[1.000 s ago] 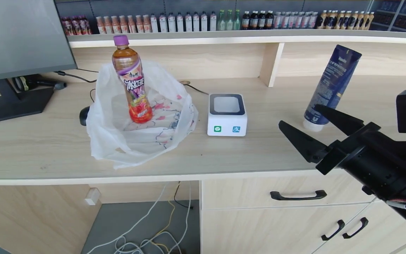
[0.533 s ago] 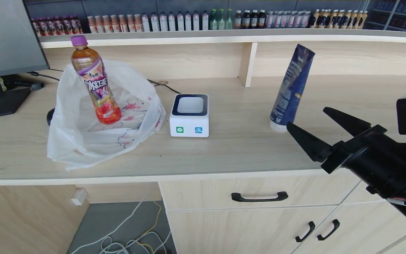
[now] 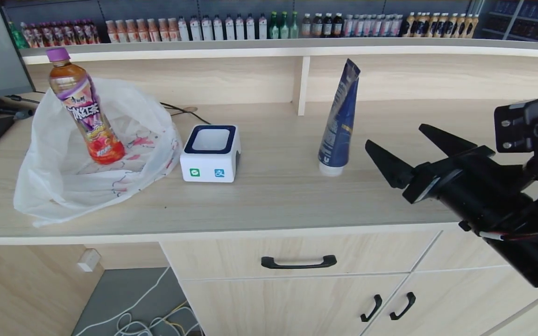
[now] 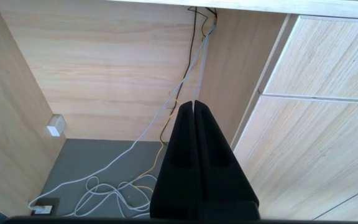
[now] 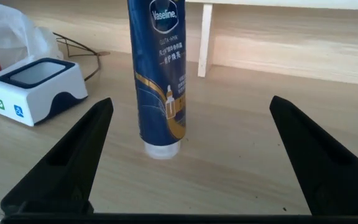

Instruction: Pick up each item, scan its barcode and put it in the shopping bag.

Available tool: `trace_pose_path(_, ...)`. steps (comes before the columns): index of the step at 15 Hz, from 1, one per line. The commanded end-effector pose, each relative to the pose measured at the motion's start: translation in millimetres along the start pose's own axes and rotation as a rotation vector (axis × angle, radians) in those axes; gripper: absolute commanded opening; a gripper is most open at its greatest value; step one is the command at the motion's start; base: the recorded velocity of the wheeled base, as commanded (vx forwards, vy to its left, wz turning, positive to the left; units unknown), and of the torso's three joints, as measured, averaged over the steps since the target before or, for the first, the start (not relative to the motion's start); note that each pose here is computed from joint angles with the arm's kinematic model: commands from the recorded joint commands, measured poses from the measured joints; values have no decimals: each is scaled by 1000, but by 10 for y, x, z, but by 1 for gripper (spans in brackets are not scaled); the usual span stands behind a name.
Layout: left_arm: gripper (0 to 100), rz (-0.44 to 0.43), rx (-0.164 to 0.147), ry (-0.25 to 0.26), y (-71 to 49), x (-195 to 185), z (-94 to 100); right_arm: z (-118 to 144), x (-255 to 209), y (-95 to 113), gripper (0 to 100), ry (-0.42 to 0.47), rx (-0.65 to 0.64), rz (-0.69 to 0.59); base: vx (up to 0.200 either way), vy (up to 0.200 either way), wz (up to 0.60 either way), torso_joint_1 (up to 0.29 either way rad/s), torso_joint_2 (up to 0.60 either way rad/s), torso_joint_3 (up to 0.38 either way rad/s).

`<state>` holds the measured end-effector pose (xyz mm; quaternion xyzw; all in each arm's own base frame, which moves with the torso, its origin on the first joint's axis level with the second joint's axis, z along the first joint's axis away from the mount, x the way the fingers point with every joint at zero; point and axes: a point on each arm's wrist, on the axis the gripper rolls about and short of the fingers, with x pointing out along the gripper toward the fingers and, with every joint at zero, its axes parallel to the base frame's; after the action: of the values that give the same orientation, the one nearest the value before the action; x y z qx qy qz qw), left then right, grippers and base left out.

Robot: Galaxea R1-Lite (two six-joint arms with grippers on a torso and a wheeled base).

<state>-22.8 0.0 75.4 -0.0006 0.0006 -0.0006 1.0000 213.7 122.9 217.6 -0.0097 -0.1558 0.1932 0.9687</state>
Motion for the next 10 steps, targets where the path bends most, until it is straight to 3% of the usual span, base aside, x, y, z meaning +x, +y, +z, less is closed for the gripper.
trace_pose_path(1,0,1,0,-1,0,0,1,-55,125,8,100,17,16,-5,0,0,0,0,0,0)
trace_pose_path(6,0,1,0,-1,0,0,1,-185,370,80,100,70,27,14,0,0,0,0,0,0)
trace_pose_path(10,0,1,0,-1,0,0,1,-108,647,144,100,58,48,24,0,0,0,0,0,0)
